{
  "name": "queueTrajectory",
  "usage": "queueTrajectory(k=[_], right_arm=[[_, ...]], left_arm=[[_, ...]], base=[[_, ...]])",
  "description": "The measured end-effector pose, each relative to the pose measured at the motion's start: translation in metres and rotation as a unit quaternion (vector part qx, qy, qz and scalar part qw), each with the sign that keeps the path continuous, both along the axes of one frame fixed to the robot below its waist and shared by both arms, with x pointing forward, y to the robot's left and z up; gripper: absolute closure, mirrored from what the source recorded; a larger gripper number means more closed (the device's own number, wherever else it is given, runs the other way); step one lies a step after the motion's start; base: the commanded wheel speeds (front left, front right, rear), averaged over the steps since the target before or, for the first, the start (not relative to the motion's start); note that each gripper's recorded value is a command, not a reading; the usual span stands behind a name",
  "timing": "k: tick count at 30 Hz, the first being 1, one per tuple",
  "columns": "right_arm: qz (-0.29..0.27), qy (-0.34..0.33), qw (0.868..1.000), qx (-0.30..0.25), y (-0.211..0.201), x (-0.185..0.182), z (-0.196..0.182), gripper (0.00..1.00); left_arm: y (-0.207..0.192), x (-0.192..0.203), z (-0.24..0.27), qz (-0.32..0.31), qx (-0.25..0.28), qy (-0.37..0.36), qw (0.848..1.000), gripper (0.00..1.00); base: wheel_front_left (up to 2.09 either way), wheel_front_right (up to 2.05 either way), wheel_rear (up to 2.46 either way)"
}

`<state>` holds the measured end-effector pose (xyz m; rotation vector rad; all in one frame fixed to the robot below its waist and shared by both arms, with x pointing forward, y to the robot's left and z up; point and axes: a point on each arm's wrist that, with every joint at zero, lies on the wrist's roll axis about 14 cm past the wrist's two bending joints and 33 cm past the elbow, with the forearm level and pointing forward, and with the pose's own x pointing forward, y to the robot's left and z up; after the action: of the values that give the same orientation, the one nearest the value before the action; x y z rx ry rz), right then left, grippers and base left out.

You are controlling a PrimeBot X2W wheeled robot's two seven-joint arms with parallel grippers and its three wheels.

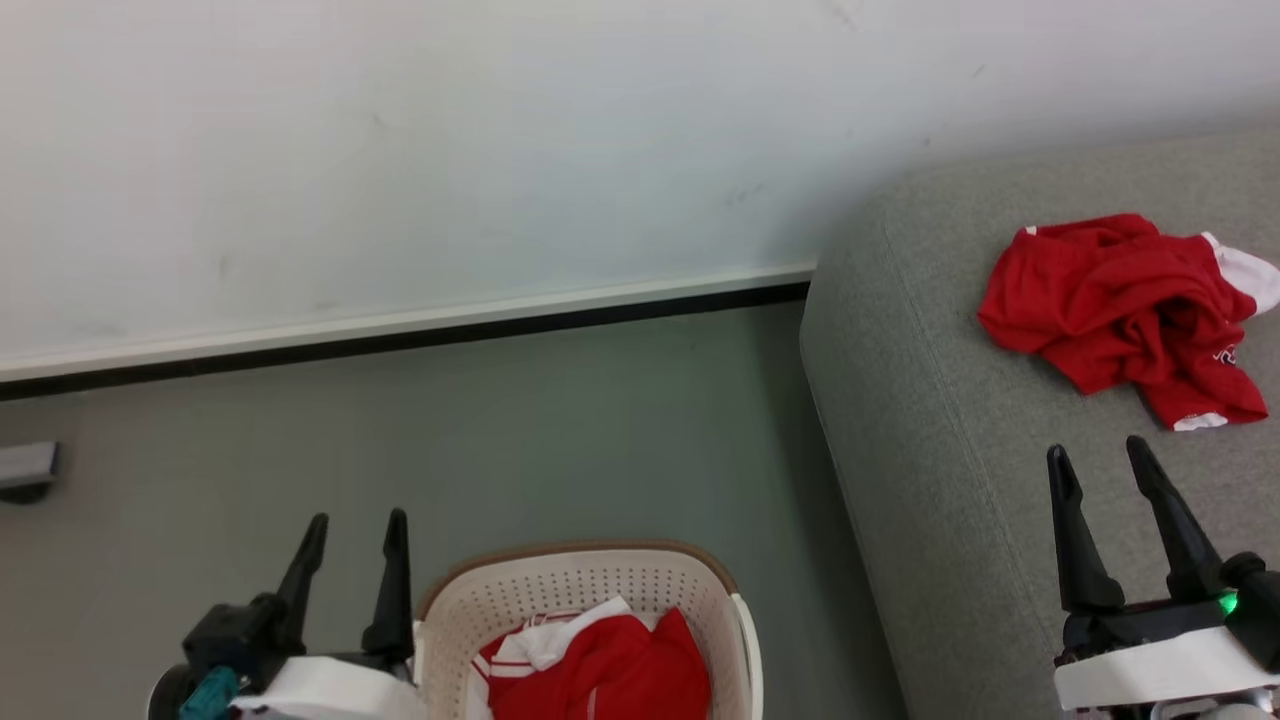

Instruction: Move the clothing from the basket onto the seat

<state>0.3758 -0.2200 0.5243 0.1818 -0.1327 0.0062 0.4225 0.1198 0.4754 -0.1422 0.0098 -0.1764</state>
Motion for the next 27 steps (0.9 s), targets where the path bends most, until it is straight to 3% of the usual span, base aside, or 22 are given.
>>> queueTrajectory(k=[12,27], right_arm=[[-0.037,0.000,0.999,-0.017,-0.029,0.034,-0.002,0.00],[-0.064,-0.027,0.997,-0.037,-0.049,0.083,0.004,0.00]], left_arm=[[-0.054,0.045,-0.068,-0.078,0.001,0.078,0.994,0.00],[-0.109,0.056,-0.195,-0.183,0.036,0.232,0.955,0.00]], base=[[0.00,0.00,0.00],[0.00,0.00,0.00]])
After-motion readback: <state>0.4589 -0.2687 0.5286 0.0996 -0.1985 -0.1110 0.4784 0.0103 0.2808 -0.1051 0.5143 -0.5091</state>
